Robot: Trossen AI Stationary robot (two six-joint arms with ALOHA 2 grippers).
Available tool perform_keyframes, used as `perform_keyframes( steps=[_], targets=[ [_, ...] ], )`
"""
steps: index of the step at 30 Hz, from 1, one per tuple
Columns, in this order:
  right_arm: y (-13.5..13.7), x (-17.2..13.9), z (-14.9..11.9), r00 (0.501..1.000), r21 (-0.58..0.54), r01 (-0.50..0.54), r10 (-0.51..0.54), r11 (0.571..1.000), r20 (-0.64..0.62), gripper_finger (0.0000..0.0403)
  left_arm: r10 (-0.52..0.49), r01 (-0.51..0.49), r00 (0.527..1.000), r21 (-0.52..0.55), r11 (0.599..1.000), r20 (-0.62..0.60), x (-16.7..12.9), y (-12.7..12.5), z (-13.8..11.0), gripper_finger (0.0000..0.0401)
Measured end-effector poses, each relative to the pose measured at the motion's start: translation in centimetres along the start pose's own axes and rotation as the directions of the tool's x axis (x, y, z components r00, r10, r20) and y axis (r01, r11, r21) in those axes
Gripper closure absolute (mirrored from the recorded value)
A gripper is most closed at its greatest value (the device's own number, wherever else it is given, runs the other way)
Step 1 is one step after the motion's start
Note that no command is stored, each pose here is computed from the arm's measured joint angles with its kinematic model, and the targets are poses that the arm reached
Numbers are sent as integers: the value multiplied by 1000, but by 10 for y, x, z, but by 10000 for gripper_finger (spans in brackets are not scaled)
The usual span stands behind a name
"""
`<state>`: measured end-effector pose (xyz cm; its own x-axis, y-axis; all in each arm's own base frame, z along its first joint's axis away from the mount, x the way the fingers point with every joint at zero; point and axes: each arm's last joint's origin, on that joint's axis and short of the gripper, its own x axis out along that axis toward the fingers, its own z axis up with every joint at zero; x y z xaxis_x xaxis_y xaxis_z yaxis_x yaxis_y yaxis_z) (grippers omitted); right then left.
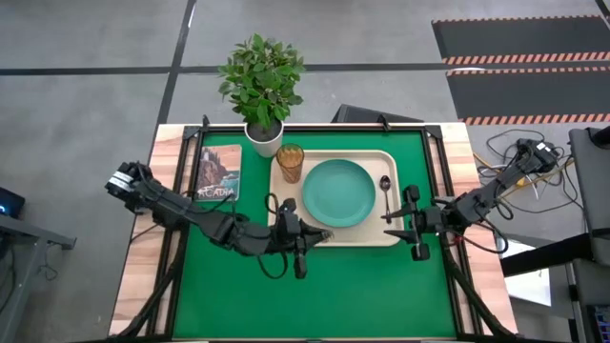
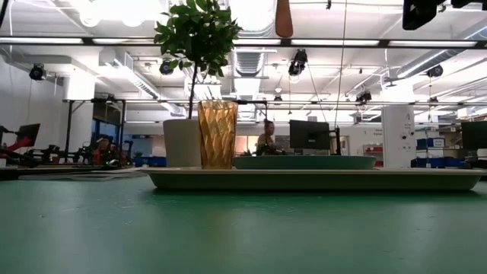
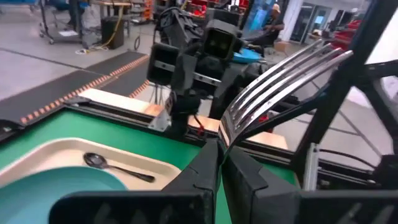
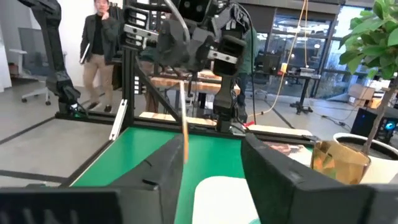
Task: Pick and place plate/cup/fork/spoon on tray
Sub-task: Put the orange fork on the white serving tray beside the blue plate
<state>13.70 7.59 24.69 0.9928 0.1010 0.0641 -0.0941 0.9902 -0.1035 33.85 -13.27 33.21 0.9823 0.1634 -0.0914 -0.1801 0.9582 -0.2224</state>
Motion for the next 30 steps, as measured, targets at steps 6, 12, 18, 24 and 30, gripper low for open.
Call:
perform_keyframes(
  steps=[6,12,18,24,30],
  targets=[
    [0,13,-4,999,-10,36,-36,999,1,223,32,-33,999,8,999,11,7,11,3,401],
    [1,31,-4,999,-18,29,-30,999,-44,218,38,-39,999,5,999,14,9,15,5,401],
    [1,52,-9,995,-21,-17,15,1000,-97,218,7,-7,999,14,1000,32,10,14,7,401],
    [0,75,-15,991,7,-91,91,996,-103,218,4,-5,999,33,999,32,10,14,7,401],
    [-2,95,-23,983,6,-97,96,995,-156,218,-6,4,999,36,999,37,10,14,8,401]
  ],
)
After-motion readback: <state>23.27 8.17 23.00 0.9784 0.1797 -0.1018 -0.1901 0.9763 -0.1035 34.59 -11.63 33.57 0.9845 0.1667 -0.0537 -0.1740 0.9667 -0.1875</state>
